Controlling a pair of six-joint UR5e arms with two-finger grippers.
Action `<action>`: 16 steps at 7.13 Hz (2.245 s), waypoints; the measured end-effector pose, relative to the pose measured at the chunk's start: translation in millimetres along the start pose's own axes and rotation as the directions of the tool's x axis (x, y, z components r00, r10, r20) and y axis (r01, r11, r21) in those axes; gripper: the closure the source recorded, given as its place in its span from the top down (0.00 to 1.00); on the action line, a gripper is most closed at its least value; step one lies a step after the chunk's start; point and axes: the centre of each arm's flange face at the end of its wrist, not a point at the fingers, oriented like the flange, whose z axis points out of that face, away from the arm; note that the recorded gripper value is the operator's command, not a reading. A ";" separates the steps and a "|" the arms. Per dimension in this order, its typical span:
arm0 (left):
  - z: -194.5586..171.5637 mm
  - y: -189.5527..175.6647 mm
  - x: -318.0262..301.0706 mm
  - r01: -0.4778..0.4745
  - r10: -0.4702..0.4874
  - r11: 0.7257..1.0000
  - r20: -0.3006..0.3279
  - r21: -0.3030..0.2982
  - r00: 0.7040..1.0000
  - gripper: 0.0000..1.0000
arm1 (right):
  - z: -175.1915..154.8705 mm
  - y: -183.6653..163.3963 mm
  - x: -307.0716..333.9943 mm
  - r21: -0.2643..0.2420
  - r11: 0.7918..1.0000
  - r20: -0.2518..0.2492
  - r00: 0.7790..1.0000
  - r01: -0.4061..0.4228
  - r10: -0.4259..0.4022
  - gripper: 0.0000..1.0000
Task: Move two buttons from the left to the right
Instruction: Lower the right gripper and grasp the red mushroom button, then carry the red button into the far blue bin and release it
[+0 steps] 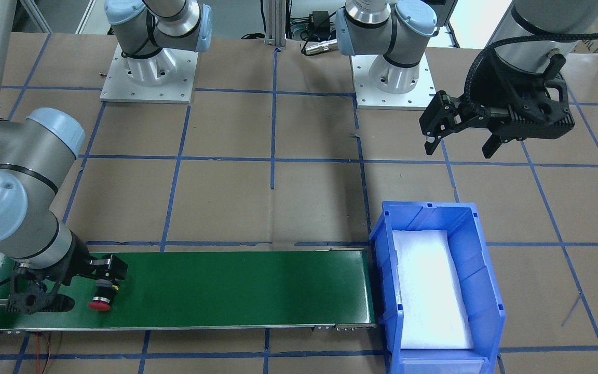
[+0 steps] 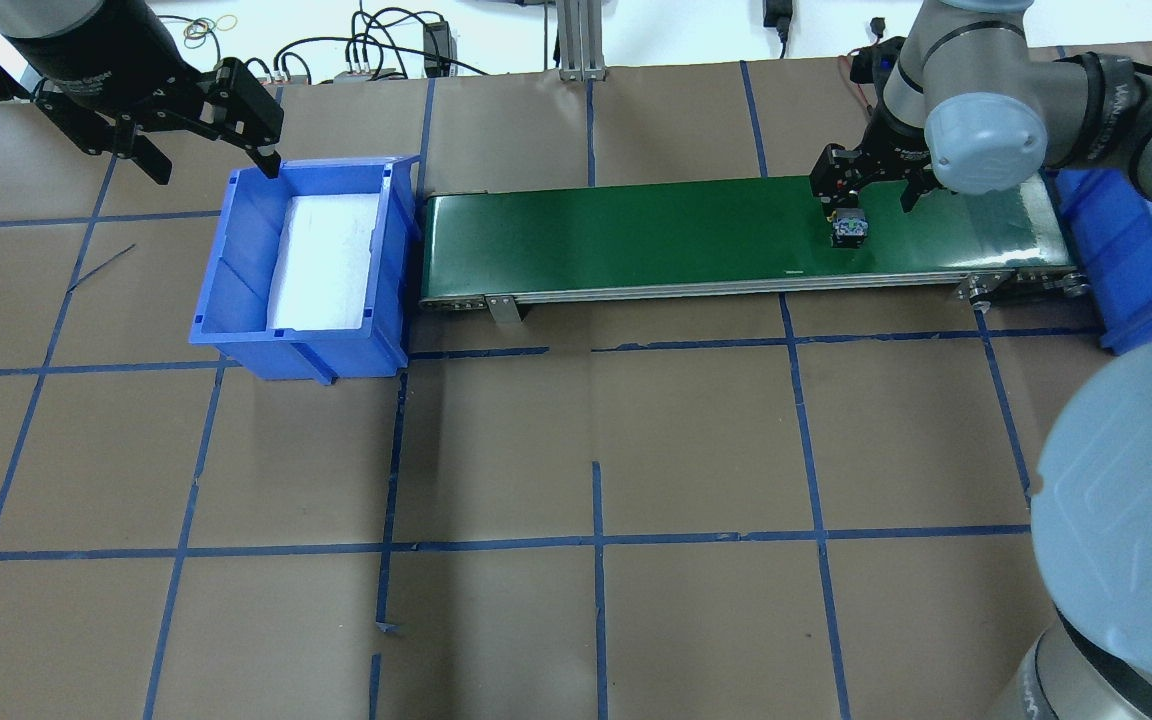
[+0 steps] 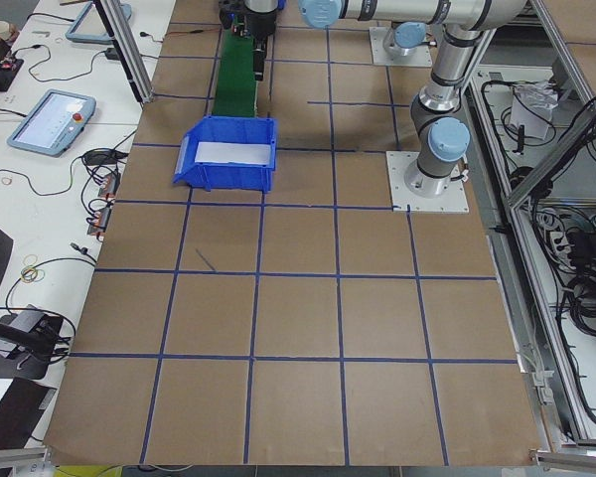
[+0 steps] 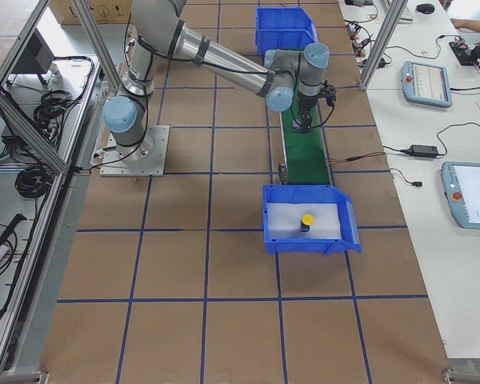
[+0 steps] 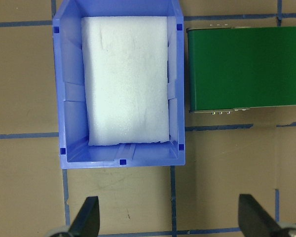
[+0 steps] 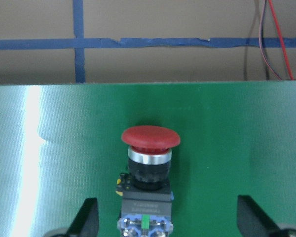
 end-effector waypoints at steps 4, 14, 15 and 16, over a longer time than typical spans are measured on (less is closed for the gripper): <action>-0.2 0.0 0.0 0.000 0.000 1.000 0.000 0.000 1.000 1.00 | 19.9 -2.3 1.7 -0.021 1.000 -0.013 1.000 0.000 0.000 0.27; -1.4 -0.4 0.0 0.000 0.000 1.000 0.000 0.004 1.000 1.00 | -67.9 16.1 303.2 0.126 0.983 -0.082 0.986 -0.133 0.143 0.18; -1.8 -0.5 0.0 0.000 0.000 1.000 0.001 0.005 1.000 1.00 | -61.5 21.5 329.0 0.124 0.987 -0.074 0.991 -0.106 0.115 0.19; -1.9 -0.5 0.0 0.000 0.000 1.000 0.001 0.005 1.000 1.00 | -49.1 25.3 344.9 0.115 0.992 -0.063 0.996 -0.048 0.055 0.19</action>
